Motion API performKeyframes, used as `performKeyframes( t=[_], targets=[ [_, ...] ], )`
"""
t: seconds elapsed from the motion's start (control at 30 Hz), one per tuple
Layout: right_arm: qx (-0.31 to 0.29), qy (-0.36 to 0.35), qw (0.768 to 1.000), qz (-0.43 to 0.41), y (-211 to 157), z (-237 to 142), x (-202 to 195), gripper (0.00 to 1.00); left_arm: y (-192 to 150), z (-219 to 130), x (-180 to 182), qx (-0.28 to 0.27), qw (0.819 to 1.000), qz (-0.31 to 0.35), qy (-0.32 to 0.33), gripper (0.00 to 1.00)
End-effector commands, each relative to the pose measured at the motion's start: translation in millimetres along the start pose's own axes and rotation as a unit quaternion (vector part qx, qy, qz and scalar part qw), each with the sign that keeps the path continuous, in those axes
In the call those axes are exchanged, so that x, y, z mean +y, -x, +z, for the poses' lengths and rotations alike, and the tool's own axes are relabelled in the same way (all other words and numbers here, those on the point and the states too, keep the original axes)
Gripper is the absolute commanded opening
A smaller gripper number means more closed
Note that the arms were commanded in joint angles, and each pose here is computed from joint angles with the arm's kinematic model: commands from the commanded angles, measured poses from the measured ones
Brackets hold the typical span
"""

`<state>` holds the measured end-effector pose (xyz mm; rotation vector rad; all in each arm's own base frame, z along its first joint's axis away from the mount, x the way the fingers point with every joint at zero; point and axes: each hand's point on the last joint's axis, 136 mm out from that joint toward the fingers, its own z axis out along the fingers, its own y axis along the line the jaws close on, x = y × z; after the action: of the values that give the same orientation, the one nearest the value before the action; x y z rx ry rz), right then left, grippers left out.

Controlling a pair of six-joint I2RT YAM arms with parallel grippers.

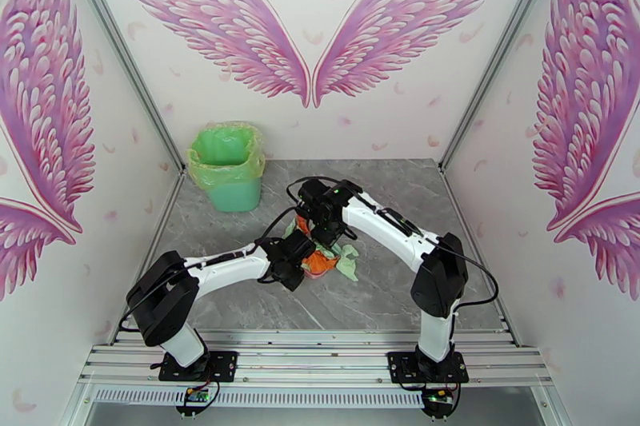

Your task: Sweep away the paper scraps from the table

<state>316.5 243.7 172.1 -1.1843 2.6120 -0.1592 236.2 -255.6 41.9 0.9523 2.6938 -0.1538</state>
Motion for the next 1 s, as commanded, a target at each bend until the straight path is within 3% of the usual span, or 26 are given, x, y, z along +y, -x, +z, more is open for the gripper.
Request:
performKeyframes(
  t=[0.0,0.2,0.4,0.97],
  targets=[
    [-0.049,-0.063,0.996,0.049,3.3,-38.4,-36.2,0.0,20.8,-6.3,-4.7,-0.038,0.999,0.007,-0.007,0.0],
    [-0.099,-0.122,0.984,0.087,-1.0,-80.8,-71.5,0.0,25.4,-16.0,-4.3,-0.064,0.998,0.001,-0.009,0.0],
    [-0.113,-0.146,0.975,0.123,-24.8,-95.5,-91.1,0.0,37.4,-31.7,-5.7,-0.09,0.996,0.003,-0.013,0.0],
    [-0.079,-0.082,0.968,0.222,-124.5,-38.4,-74.2,0.0,70.8,-145.2,-1.6,-0.163,0.986,0.011,-0.015,0.0]
  ],
)
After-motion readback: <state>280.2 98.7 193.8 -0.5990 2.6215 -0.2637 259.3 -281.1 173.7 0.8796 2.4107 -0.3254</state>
